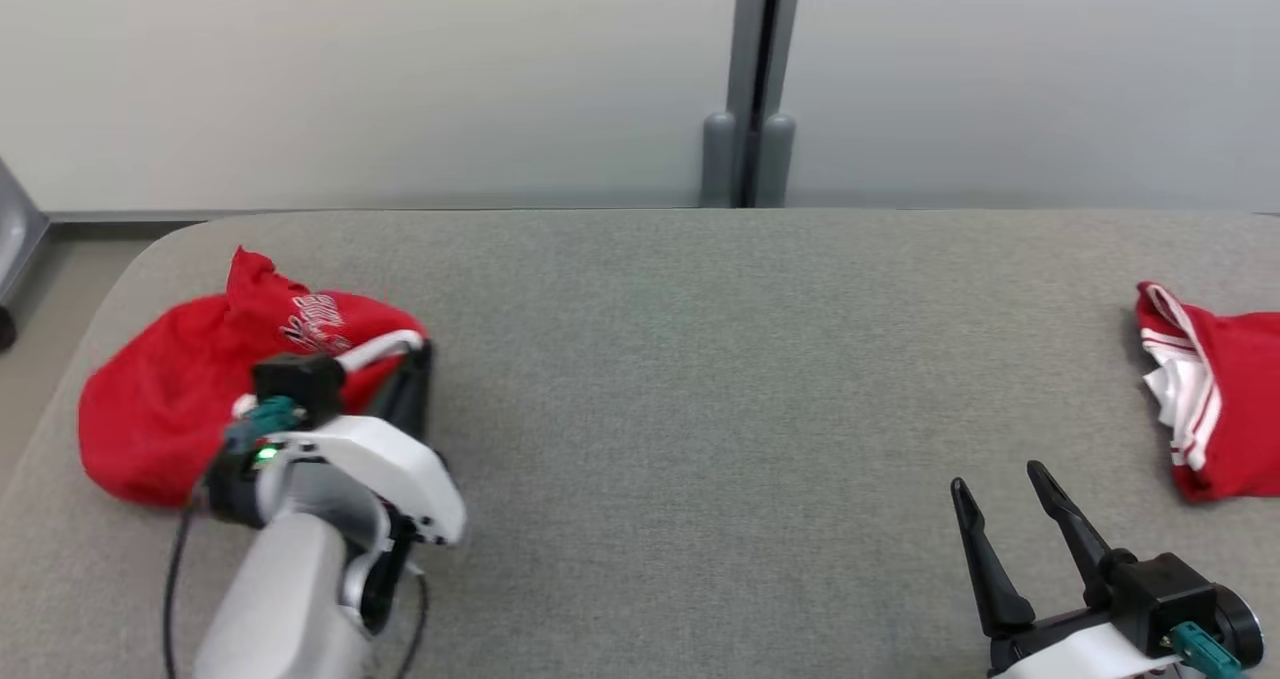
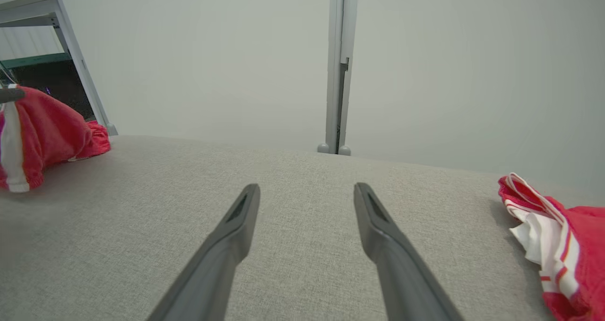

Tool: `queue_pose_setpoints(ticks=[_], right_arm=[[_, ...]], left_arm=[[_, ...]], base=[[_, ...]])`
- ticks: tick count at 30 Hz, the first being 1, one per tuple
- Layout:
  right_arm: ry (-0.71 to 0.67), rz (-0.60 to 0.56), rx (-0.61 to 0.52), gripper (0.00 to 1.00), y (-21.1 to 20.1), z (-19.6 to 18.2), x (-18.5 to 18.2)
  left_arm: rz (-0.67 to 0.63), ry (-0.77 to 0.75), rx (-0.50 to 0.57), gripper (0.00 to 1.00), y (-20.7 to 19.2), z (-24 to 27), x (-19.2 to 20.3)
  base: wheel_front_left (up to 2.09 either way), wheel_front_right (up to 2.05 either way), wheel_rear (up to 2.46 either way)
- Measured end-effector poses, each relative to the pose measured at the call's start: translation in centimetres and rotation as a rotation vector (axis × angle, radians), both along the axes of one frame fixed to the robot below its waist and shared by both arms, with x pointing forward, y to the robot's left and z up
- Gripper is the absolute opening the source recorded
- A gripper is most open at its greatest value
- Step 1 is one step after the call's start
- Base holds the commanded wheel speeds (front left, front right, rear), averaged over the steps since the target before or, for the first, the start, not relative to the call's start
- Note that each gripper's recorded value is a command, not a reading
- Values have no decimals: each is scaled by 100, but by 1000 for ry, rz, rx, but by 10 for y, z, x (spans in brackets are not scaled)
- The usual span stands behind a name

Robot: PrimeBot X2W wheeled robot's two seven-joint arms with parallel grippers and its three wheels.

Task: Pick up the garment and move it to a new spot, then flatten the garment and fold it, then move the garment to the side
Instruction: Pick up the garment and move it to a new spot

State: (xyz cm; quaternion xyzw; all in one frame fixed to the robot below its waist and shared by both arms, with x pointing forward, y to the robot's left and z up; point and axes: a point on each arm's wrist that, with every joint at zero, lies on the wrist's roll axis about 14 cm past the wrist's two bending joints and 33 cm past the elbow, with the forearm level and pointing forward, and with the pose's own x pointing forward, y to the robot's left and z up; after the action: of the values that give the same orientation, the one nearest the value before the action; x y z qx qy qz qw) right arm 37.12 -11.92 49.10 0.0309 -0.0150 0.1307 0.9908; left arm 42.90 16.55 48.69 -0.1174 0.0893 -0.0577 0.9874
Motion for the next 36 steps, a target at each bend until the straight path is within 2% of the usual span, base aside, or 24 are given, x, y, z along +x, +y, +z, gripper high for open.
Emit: queue_pose_setpoints(ticks=[5,8,12,17,20,23,27,29,33,34,35,36], right_arm=[[-21,-83,21,100,-24,8,-16],[-25,-138,32,100,-39,9,-24],[-32,-220,36,100,-64,11,-34],[-26,-306,40,100,-90,9,-46],[-12,-344,48,100,-100,5,-52],[5,-367,61,100,-106,0,-55],[20,-377,69,100,-108,-4,-55],[25,-372,69,100,-107,-5,-54],[38,-373,68,100,-108,-10,-51],[42,-369,67,100,-106,-11,-50],[47,-363,67,100,-105,-13,-49],[53,-357,67,100,-103,-14,-48]], left_arm=[[-350,-88,-96,0,-123,46,-23],[-514,-132,-159,0,-173,73,-44],[-692,-197,-258,0,-222,112,-71],[-807,-228,-335,0,-255,141,-89],[-804,-199,-346,0,-262,137,-83],[-715,-111,-294,0,-249,103,-58],[-491,28,-114,0,-195,27,-15],[-406,86,-10,0,-166,-9,-6],[-304,208,2,0,-135,-57,-9],[-294,218,-3,17,-131,-63,-12],[-287,229,1,96,-127,-70,-15],[-278,234,1,100,-122,-75,-17]], base=[[0,0,0],[0,0,0],[0,0,0],[0,0,0],[0,0,0],[0,0,0],[0,0,0],[0,0,0],[0,0,0],[0,0,0],[0,0,0],[0,0,0]])
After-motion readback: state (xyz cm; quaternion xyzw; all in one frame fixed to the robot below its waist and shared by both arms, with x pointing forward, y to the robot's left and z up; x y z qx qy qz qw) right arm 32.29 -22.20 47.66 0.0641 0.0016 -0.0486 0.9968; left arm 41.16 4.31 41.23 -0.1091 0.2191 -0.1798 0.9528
